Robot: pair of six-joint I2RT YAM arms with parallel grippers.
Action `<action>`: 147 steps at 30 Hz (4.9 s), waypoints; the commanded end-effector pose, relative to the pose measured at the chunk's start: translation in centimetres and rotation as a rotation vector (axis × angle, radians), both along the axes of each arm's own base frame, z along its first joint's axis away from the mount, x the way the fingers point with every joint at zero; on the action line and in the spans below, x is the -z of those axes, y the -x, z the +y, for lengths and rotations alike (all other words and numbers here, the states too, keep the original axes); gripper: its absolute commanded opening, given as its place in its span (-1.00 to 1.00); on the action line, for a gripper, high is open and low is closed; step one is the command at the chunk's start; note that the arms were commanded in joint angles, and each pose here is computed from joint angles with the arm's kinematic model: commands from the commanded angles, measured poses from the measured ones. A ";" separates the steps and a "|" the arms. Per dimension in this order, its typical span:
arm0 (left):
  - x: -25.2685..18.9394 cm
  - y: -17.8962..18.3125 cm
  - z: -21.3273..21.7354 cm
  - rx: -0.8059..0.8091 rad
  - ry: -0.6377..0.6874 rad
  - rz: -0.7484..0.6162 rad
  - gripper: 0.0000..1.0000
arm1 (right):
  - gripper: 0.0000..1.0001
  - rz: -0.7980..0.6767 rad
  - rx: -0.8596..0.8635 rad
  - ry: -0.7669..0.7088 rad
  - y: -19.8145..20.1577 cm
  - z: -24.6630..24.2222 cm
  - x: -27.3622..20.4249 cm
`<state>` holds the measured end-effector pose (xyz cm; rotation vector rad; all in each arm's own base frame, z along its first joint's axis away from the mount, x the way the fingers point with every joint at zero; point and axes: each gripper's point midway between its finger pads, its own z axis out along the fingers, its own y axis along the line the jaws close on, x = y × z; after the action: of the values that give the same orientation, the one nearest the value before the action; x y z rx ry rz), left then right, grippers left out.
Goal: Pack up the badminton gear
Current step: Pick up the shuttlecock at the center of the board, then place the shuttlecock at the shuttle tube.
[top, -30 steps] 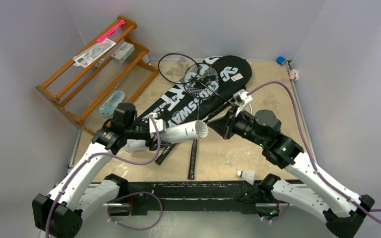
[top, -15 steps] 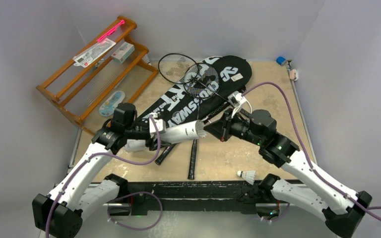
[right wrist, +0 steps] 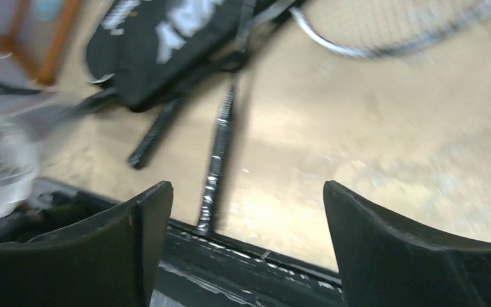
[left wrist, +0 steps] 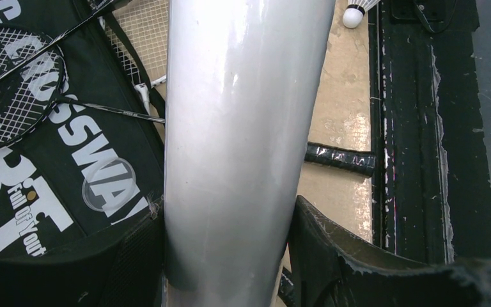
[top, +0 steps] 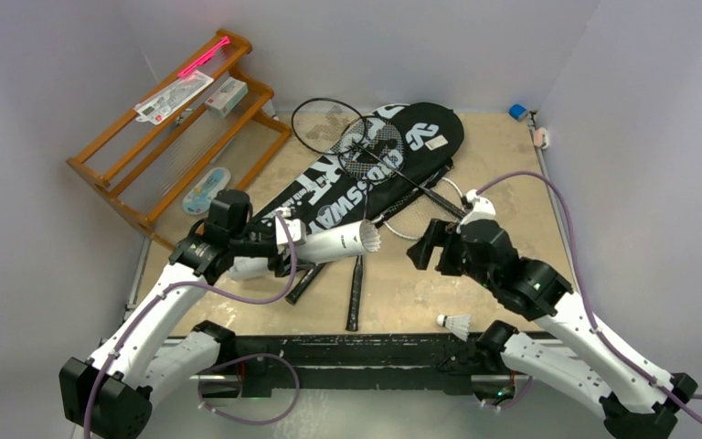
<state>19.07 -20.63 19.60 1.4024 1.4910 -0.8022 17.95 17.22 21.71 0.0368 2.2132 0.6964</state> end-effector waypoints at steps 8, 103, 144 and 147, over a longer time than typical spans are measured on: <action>-2.6 -0.4 -0.5 0.021 0.048 -0.076 -0.30 | 0.93 0.510 0.659 0.463 5.6 -11.9 11.2; -2.7 0.0 -0.9 0.049 0.066 -0.059 -0.29 | -1.00 -0.634 -0.471 -0.371 2.1 6.8 -17.8; -2.9 0.2 -1.0 0.061 0.074 -0.058 -0.30 | -0.06 -0.484 -0.543 -0.328 2.5 8.1 -11.0; -2.8 0.3 -1.0 0.062 0.074 -0.055 -0.29 | -0.68 -0.494 -0.491 -0.310 1.8 7.5 -11.7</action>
<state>18.61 -20.96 19.98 1.4038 1.4684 -0.8410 15.21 25.75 30.46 -0.5389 1.6842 1.2409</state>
